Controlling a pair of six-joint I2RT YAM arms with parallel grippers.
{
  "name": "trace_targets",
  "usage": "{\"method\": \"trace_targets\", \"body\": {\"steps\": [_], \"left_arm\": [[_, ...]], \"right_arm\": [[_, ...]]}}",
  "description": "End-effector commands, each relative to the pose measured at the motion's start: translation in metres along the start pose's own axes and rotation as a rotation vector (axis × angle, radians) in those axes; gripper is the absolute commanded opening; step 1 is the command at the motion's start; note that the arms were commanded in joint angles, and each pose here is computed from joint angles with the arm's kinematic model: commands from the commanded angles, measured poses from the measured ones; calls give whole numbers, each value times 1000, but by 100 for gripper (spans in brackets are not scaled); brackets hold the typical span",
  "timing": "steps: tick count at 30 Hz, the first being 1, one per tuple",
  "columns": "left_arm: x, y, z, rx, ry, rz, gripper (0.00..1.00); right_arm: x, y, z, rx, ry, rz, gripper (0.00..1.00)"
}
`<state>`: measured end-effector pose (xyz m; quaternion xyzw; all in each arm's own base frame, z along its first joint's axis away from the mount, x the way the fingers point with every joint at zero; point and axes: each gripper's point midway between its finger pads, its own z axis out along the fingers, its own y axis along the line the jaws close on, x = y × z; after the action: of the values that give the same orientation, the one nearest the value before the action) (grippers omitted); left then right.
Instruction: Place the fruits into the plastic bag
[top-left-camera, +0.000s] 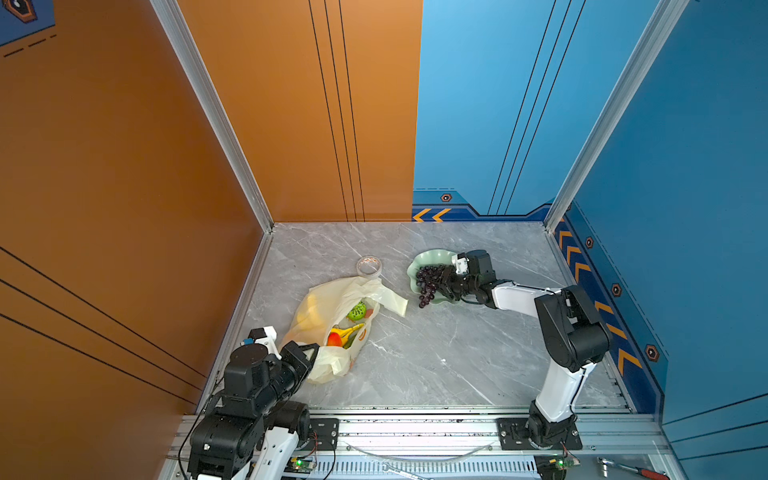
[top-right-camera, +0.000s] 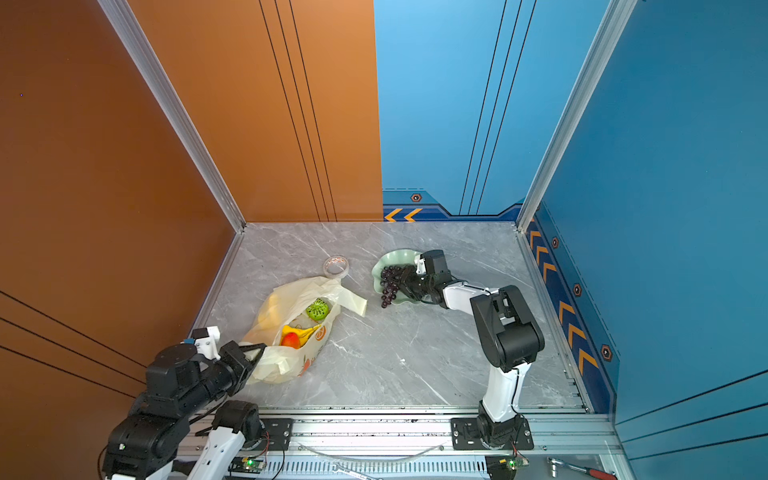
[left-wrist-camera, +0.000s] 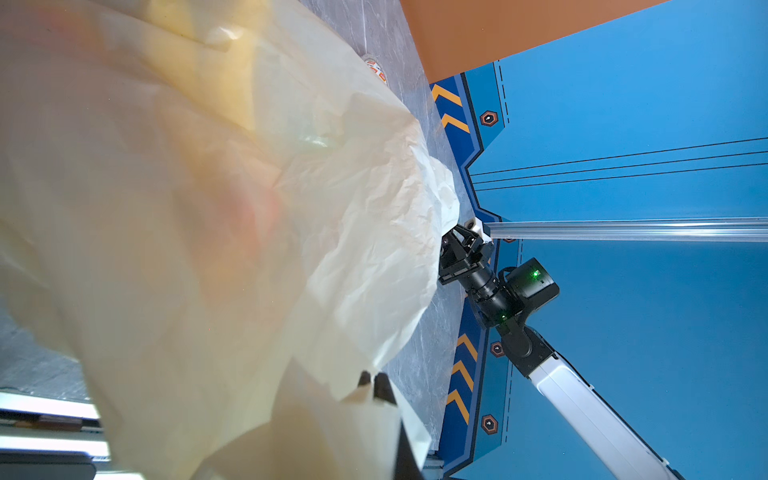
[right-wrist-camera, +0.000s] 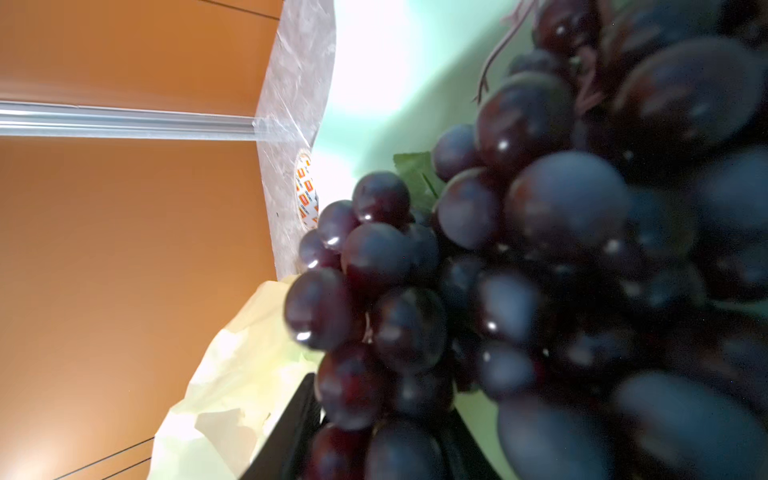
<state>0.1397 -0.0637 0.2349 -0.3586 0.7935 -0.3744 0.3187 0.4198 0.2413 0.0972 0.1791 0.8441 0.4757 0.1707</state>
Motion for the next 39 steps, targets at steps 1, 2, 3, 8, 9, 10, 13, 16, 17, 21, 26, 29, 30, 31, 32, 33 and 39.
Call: {"method": "trace_targets", "body": {"steps": [1,2,3,8,9,10,13,16,17,21,26,29,30,31,32,33,39], "left_arm": [[-3,-2,-4,-5,-17,24,0],[-3,-3,-5,-5,-18,24,0],[-3,-3,-5,-5,-16,25,0],[-3,-1,-5,-9,-18,24,0],[-3,-2,-5,-7,-20,24,0],[-3,-2,-5,-7,-20,24,0],[-3,-1,-5,-11,-20,24,0],[-3,-1,-6,-11,-20,24,0],[-3,-1,-6,-13,-19,23,0],[-3,0,-6,-13,-23,22,0],[-3,1,-5,-16,-21,19,0],[-3,2,-5,-19,-20,20,0],[-3,2,-4,-20,-19,21,0],[-3,1,-4,-20,-17,23,0],[-3,1,-5,-19,-19,23,0],[-2,2,-5,-19,-18,24,0],[-1,4,-6,-27,-16,23,0]], "right_arm": [[-16,28,-18,-90,-59,-29,37],[-18,30,-20,-97,-67,-29,37],[-21,31,-22,-104,-73,-27,37],[-36,34,-34,-132,-117,-10,37],[-39,33,-35,-133,-124,-4,37],[-42,33,-38,-141,-133,1,37],[-48,29,-41,-141,-145,13,34],[-43,19,-37,-62,-102,-4,41],[-37,15,-36,-2,-77,-37,48],[-11,0,-40,271,35,-237,65],[4,-2,-35,369,105,-347,84],[7,-6,-30,415,121,-363,84],[7,-7,-28,435,124,-370,84],[9,-9,-26,459,132,-379,84],[9,-10,-24,472,139,-389,84],[10,-10,-20,487,145,-400,83],[8,-21,-7,567,157,-396,81]]}}
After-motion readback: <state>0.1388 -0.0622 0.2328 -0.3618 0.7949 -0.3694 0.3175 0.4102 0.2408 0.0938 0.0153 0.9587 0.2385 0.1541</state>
